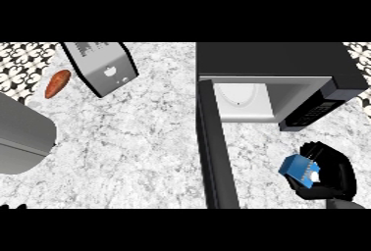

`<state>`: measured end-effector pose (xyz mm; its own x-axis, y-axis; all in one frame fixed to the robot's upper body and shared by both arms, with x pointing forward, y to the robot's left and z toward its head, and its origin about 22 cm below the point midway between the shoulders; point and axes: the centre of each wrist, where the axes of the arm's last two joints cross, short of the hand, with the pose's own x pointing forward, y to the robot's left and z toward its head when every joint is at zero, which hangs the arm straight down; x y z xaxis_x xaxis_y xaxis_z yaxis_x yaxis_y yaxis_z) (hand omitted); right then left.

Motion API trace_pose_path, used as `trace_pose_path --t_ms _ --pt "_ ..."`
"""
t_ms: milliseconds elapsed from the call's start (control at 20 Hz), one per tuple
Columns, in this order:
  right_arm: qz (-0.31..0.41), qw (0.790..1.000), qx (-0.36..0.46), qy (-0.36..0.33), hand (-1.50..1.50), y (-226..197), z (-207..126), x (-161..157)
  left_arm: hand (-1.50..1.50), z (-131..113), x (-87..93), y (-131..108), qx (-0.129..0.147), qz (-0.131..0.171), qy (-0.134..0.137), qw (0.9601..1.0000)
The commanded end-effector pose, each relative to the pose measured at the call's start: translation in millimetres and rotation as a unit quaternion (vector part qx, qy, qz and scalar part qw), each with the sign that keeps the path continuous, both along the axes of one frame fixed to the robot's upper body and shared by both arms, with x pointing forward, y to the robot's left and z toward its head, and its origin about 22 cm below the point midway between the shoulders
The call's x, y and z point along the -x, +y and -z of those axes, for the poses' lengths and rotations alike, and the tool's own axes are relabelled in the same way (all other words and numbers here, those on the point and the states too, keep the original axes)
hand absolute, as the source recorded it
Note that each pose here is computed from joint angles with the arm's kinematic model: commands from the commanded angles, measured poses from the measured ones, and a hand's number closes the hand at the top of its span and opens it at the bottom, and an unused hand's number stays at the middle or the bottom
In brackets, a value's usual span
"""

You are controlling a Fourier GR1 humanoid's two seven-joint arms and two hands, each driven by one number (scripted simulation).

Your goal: Pick up the milk, place it into the microwave and close the microwave

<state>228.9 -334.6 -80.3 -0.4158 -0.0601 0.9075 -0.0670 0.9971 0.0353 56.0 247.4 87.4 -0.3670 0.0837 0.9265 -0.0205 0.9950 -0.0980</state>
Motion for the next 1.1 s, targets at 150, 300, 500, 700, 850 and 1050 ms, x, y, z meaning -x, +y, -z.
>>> trace_pose_path --t_ms 150,300,500,700,850,1050 --pt "-0.035 0.999 0.002 -0.021 1.5 25 -36 -9 -1.5 1 12.5 5 0.016 -0.005 0.006 0.9998" --pt "-0.033 0.999 0.017 -0.023 1.5 38 -55 -25 -1.5 7 -2.6 -7 0.004 -0.004 0.003 1.0" --pt "-0.008 0.997 0.067 -0.026 1.5 51 -64 -38 -1.5 2 7.6 -9 0.01 -0.008 0.012 0.9998" --pt "-0.003 0.997 0.081 -0.001 1.5 61 -86 -77 -1.5 8 -10.3 -3 0.003 -0.009 0.008 0.9999" --pt "0.001 0.996 0.094 0.009 1.5 75 -82 -94 -1.5 -1 -0.8 19 0.0 -0.011 0.003 0.9999" --pt "-0.009 0.994 0.104 0.014 1.5 94 -92 -133 -1.5 10 -2.0 14 -0.001 -0.012 0.006 0.9999"
